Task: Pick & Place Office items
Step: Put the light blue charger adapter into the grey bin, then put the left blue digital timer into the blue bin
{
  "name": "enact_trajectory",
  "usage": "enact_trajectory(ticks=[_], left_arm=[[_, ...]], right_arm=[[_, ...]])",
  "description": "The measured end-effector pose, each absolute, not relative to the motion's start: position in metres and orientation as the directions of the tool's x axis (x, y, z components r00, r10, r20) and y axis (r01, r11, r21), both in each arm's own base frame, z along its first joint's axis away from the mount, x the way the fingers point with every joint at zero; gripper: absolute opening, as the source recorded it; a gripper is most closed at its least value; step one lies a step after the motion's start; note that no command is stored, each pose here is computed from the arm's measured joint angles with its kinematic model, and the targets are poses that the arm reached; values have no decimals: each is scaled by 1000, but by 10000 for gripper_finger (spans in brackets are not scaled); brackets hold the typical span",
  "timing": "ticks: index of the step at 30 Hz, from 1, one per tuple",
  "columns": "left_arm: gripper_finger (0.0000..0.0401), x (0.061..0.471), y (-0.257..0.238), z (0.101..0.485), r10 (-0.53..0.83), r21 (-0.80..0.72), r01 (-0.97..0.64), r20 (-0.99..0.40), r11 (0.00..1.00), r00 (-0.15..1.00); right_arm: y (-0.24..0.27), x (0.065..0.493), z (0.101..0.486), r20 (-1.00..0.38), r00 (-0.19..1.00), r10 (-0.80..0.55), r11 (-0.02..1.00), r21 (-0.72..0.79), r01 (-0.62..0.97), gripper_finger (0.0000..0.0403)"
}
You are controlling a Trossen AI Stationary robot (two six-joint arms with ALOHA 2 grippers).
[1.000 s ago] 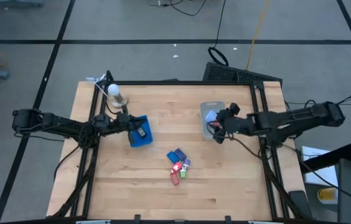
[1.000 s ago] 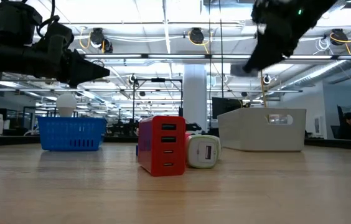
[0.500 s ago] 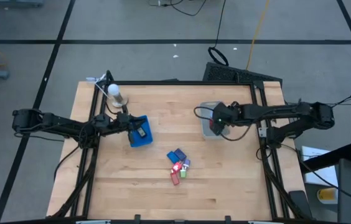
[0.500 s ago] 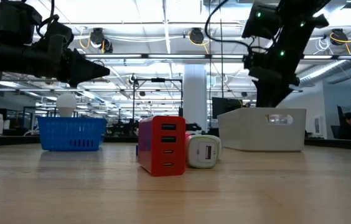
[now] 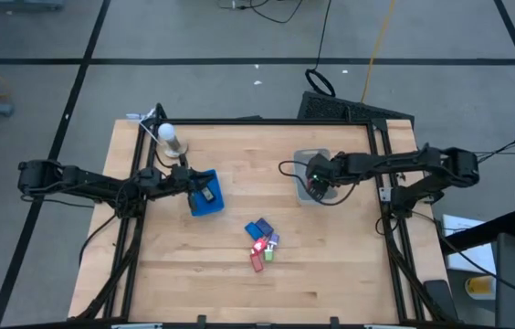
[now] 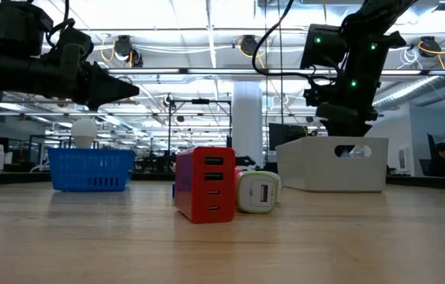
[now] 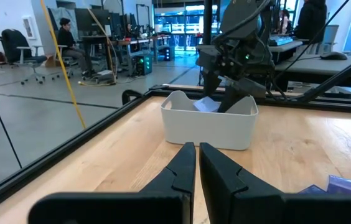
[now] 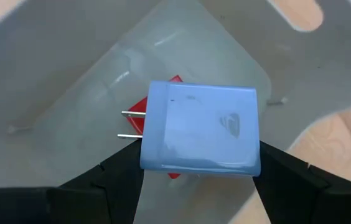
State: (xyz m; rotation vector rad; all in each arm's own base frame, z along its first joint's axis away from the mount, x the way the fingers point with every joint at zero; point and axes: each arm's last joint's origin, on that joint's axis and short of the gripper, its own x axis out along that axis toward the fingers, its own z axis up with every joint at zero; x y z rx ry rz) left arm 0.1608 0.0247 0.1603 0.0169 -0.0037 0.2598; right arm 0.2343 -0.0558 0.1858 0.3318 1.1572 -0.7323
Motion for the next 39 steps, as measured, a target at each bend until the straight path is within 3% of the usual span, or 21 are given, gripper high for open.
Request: enact_trajectory(ticks=[3, 14, 20, 27, 30, 39], left_arm=[[26, 161, 25, 160, 256, 16, -256, 6, 966, 967], [26, 161, 25, 160, 255, 14, -255, 6, 967, 967], [26, 161, 25, 160, 255, 16, -255, 3, 967, 967], [26, 161, 25, 159, 255, 22, -255, -4, 967, 967], [26, 161, 25, 159, 256, 23, -256, -6, 967, 967], [26, 161, 25, 159, 255, 3, -255, -12, 967, 967]], right_arm=[[-56, 235, 186, -912, 212, -351, 744, -134, 654, 257], [-55, 236, 193, -900, 275, -339, 778, -103, 620, 348], [-50, 237, 223, -798, 488, -354, 820, -14, 573, 338], [-23, 228, 279, -497, 789, -360, 907, 11, 421, 273], [-8, 221, 290, -338, 895, -291, 949, 19, 316, 228], [15, 196, 251, -59, 988, -146, 980, 126, 152, 42]])
